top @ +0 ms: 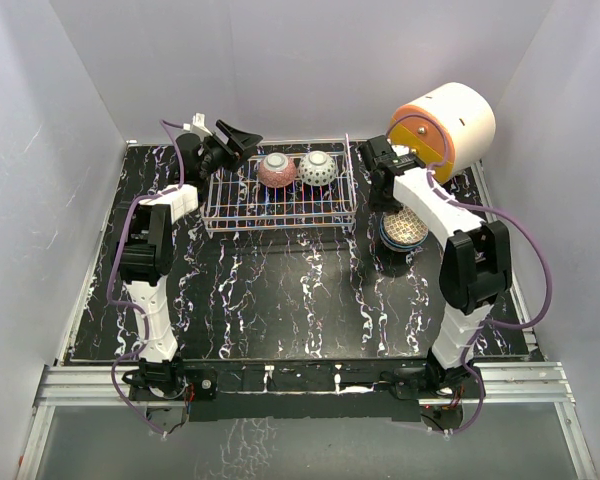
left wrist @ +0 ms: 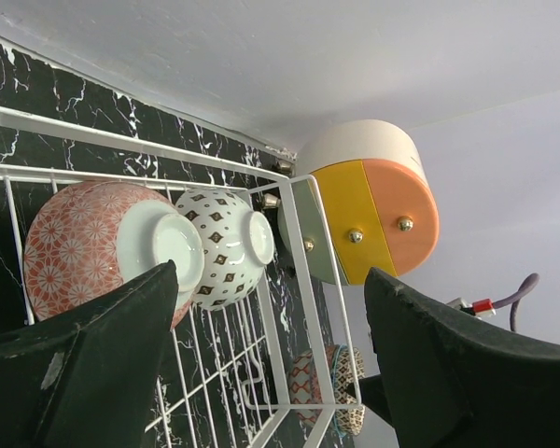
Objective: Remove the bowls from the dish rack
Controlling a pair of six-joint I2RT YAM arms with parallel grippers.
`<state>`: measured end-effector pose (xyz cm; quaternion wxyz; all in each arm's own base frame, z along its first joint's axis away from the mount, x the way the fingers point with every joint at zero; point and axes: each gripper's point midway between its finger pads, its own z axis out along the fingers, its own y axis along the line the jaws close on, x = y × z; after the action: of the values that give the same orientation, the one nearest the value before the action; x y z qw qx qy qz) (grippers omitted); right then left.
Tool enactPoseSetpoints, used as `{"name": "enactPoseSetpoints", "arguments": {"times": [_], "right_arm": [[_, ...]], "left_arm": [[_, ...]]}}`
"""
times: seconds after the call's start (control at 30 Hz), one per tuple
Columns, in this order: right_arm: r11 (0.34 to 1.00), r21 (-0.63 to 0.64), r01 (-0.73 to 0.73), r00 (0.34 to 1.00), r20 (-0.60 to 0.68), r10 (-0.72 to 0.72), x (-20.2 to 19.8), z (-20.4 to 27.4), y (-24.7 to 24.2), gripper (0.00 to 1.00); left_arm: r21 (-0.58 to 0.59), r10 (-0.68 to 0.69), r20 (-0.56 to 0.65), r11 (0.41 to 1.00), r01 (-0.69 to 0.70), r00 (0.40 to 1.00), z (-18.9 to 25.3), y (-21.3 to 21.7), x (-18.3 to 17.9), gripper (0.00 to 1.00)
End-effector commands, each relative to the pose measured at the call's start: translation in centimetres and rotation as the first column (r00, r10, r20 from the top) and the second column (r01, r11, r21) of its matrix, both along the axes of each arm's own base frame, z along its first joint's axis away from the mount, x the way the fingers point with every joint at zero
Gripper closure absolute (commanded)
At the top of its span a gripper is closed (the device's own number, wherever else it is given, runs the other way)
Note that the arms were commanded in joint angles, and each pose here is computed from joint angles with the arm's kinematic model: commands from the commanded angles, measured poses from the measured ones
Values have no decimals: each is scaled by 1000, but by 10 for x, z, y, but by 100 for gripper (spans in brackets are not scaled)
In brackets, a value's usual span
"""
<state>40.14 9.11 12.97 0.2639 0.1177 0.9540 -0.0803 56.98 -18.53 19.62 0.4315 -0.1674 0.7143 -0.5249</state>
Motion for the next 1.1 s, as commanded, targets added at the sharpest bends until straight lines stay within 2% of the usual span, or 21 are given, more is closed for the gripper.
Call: {"name": "enactPoseSetpoints", "arguments": {"times": [0.0, 0.07, 0.23, 0.33, 0.37, 0.47, 0.63, 0.73, 0.87, 1.07], "right_arm": [[1000, 6, 14, 987, 161, -15, 11, 43, -4, 72], [1000, 22, 19, 975, 223, -23, 14, 59, -5, 72], [995, 100, -14, 939, 343, -22, 20, 86, 5, 72], [986, 156, -57, 913, 408, -12, 24, 102, 15, 71], [982, 171, -76, 906, 423, -4, 25, 106, 18, 69], [964, 222, -146, 885, 465, 27, 27, 115, 32, 54], [942, 262, -210, 857, 513, 49, 31, 131, 44, 38], [938, 266, -220, 845, 533, 46, 30, 137, 44, 24], [929, 275, -248, 818, 573, 49, 26, 145, 44, 18], [930, 253, -267, 815, 574, 78, 25, 138, 41, 16]], "left_arm": [[12, -15, 49, 1000, 14, 999, 13, 1, 0, 21], [63, 1, 46, 998, -4, 999, 7, -1, 1, 20], [313, 48, 48, 948, -61, 998, -15, -19, -1, 14], [435, 62, 68, 896, -86, 996, -22, -26, -4, 4], [489, 63, 81, 867, -94, 995, -24, -29, -5, 3], [623, 75, 122, 771, -135, 990, -26, -35, -5, 3], [713, 65, 180, 679, -176, 982, -21, -44, 4, 3], [760, 57, 198, 622, -189, 979, -21, -50, 13, 3], [805, 52, 207, 558, -201, 977, -23, -55, 20, 3], [893, 43, 245, 378, -243, 969, -31, -56, 25, 3]]}}
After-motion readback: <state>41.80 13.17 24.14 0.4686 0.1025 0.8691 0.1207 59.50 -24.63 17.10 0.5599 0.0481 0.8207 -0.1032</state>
